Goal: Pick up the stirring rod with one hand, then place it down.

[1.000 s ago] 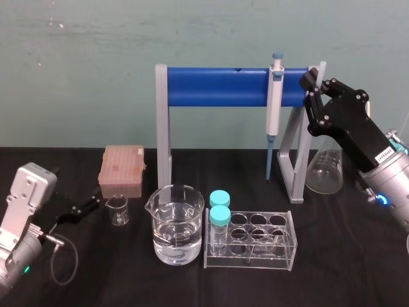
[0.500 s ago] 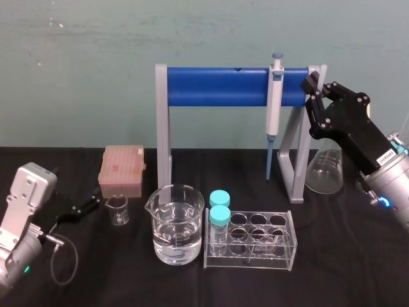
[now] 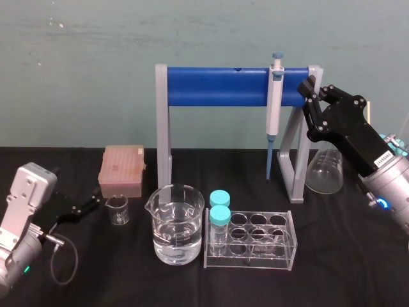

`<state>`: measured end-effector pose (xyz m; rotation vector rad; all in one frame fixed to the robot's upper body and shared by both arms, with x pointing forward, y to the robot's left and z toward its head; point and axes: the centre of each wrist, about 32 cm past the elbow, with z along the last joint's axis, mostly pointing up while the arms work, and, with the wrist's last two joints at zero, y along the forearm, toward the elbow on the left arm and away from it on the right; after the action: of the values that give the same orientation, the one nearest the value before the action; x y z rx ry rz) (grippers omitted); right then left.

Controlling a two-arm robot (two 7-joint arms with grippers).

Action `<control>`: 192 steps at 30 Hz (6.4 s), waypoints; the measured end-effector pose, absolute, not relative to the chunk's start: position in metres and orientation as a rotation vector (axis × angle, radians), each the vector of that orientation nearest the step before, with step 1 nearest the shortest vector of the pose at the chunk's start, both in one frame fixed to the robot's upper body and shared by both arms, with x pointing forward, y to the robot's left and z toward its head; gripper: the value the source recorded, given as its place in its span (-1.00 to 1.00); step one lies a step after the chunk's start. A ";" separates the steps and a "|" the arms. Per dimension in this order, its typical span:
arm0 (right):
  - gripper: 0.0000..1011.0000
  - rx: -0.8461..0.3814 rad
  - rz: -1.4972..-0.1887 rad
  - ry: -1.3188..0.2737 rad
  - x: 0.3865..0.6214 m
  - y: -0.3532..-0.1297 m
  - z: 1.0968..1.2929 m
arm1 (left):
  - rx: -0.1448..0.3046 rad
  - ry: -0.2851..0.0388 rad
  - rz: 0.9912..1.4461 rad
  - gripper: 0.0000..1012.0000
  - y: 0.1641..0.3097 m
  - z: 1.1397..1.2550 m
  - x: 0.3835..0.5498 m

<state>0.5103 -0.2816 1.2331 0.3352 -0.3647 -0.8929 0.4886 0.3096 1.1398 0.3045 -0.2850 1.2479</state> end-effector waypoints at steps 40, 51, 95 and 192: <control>-0.86 0.320 -0.894 -0.354 0.510 -0.282 1.230 | 0.304 -0.285 1.248 0.98 0.310 1.140 0.489; -0.86 0.319 -0.893 -0.353 0.510 -0.281 1.230 | 0.304 -0.285 1.248 0.98 0.310 1.140 0.489; -0.86 0.342 -0.619 -0.199 0.526 -0.280 1.166 | 0.305 -0.285 1.248 0.98 0.310 1.140 0.489; 0.69 0.172 -0.646 -0.087 0.538 -0.266 1.126 | 0.304 -0.285 1.248 0.98 0.310 1.140 0.489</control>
<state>0.5379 -0.2661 1.1257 0.1718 -0.0868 -0.6457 0.4886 0.3097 1.1398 0.3044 -0.2850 1.2479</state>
